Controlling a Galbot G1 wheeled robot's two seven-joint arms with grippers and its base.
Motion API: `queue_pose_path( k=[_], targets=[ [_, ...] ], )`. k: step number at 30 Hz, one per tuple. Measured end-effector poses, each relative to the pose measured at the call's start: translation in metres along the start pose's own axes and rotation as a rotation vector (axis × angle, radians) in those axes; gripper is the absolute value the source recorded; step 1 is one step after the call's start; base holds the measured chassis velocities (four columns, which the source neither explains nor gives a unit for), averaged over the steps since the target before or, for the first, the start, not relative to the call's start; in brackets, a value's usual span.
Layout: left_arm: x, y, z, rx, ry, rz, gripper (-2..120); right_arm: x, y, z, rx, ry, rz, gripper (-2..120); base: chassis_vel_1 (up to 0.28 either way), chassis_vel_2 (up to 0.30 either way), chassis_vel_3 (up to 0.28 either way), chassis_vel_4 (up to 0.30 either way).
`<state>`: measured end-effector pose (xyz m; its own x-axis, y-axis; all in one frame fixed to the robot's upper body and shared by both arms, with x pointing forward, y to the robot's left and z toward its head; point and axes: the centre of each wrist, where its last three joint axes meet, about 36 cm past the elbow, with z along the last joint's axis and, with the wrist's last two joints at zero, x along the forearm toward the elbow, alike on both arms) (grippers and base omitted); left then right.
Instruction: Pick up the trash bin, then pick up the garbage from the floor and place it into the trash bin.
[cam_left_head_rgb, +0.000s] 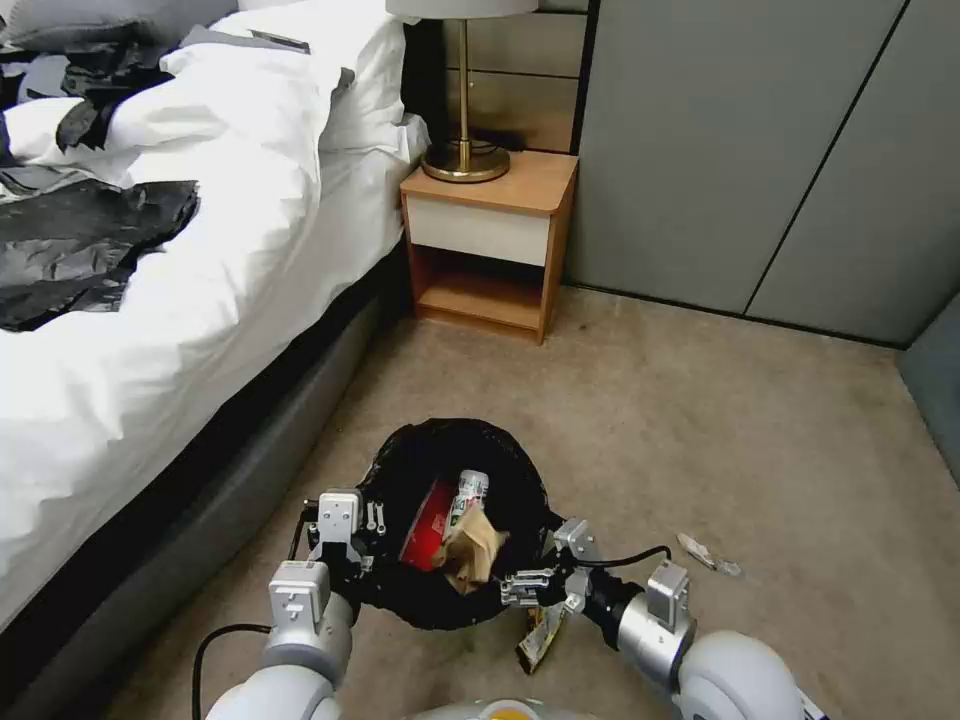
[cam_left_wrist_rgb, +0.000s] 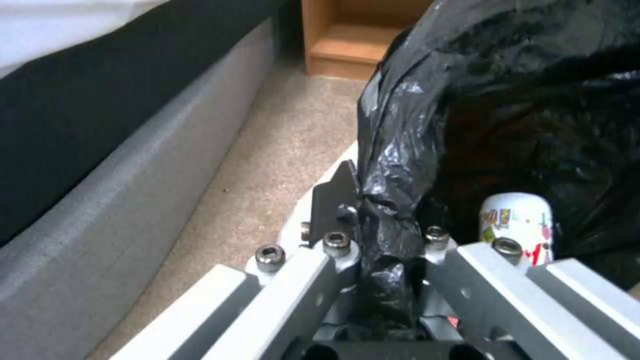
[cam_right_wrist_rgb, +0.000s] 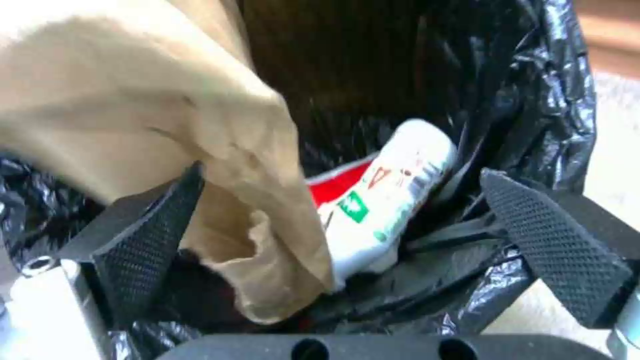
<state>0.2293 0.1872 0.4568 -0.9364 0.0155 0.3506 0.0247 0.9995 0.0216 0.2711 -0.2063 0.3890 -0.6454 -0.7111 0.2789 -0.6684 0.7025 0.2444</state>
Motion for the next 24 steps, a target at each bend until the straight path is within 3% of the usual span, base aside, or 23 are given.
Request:
queue_pose_path(
  k=[8,24],
  targets=[
    [-0.005,-0.001,0.010,-0.008,0.026,-0.003,1,0.003,0.001,-0.026,0.049,-0.099,-0.020,100,0.000,0.000,0.000,0.000],
    [-0.010,0.002,0.016,-0.013,0.039,-0.014,1,0.014,0.010,-0.042,0.113,-0.191,-0.033,100,0.000,0.000,0.000,0.000]
  ],
)
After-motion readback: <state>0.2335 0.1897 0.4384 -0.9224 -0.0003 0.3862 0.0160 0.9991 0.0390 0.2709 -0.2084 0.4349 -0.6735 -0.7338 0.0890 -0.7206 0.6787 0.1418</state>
